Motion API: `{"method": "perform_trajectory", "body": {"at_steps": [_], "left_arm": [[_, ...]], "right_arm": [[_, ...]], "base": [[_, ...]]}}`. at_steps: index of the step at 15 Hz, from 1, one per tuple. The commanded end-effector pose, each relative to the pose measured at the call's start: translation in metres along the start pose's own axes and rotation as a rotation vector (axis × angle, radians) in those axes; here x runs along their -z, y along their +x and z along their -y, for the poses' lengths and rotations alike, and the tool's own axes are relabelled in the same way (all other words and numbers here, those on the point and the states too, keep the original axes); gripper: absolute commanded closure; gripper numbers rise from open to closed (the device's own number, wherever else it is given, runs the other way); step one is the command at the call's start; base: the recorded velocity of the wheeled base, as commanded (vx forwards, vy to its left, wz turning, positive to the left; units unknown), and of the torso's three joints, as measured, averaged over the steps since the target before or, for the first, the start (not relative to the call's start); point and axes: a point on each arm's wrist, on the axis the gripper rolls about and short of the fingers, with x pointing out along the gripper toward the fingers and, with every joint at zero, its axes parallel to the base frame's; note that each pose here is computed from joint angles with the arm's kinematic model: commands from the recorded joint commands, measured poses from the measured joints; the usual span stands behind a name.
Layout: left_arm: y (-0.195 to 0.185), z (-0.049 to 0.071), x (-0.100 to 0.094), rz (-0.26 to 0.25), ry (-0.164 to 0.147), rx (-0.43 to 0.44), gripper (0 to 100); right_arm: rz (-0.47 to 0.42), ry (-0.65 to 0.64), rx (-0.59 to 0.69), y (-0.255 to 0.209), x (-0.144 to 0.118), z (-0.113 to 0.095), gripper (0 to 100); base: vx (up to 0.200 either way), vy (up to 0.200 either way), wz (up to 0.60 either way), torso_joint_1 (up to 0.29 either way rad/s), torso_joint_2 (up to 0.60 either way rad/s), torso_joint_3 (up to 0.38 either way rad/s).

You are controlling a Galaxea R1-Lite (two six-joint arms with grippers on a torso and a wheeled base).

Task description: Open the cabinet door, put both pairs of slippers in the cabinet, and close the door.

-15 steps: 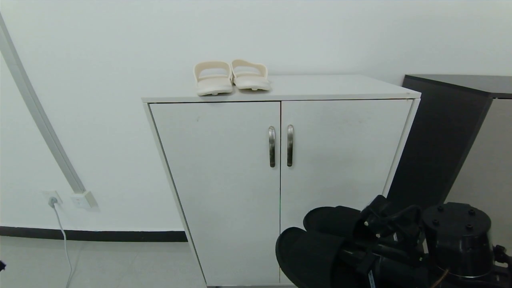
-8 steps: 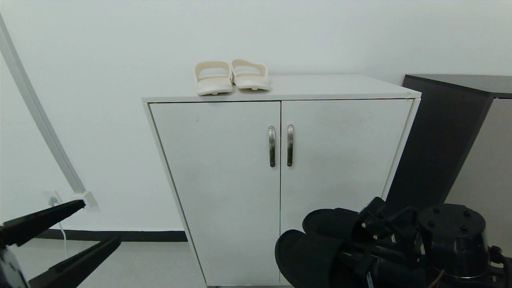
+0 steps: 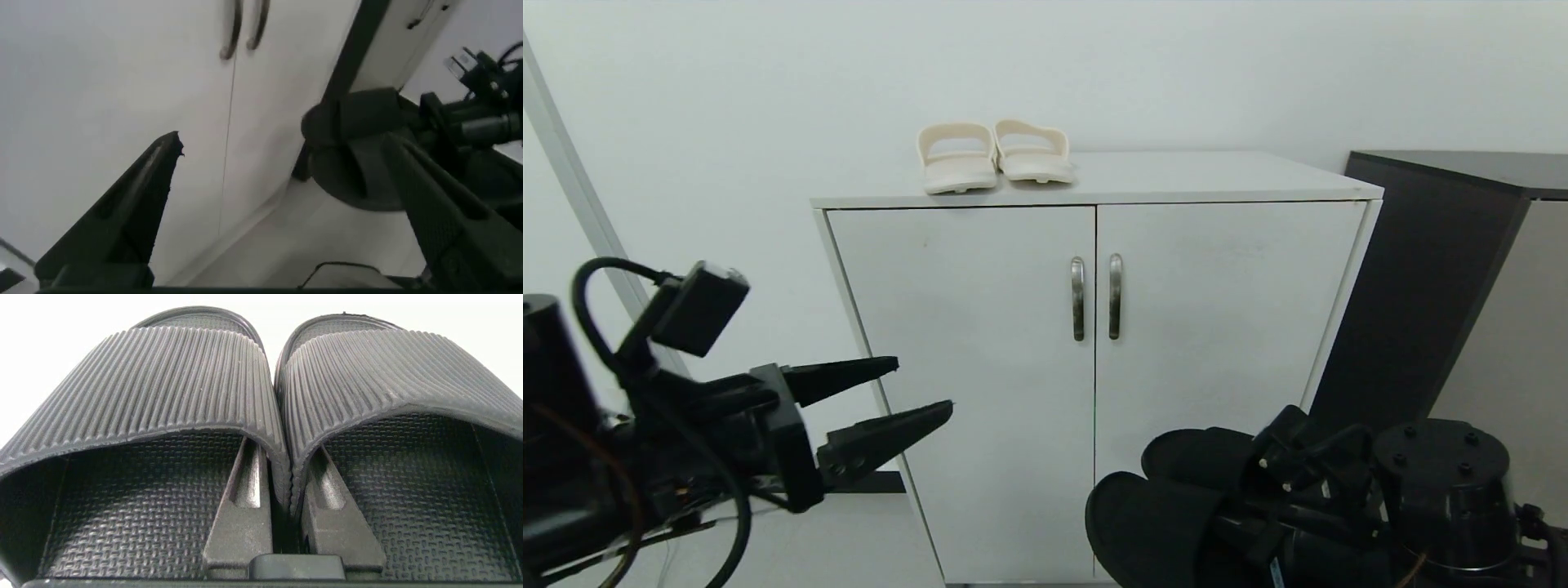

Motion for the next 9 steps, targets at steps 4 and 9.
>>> {"method": "perform_trajectory", "body": {"at_steps": [4, 9], "left_arm": [[0.052, 0.008, -0.026, 0.01, -0.057, 0.132, 0], [0.096, 0.022, -0.04, 0.01, -0.072, 0.232, 0]], "right_arm": [[-0.006, 0.001, 0.0, 0.0, 0.002, 0.001, 100], [-0.009, 0.0, -0.003, 0.0, 0.002, 0.0, 100]], "base": [[0.0, 0.0, 0.0, 0.0, 0.0, 0.0], [0.0, 0.0, 0.0, 0.0, 0.0, 0.0]]}}
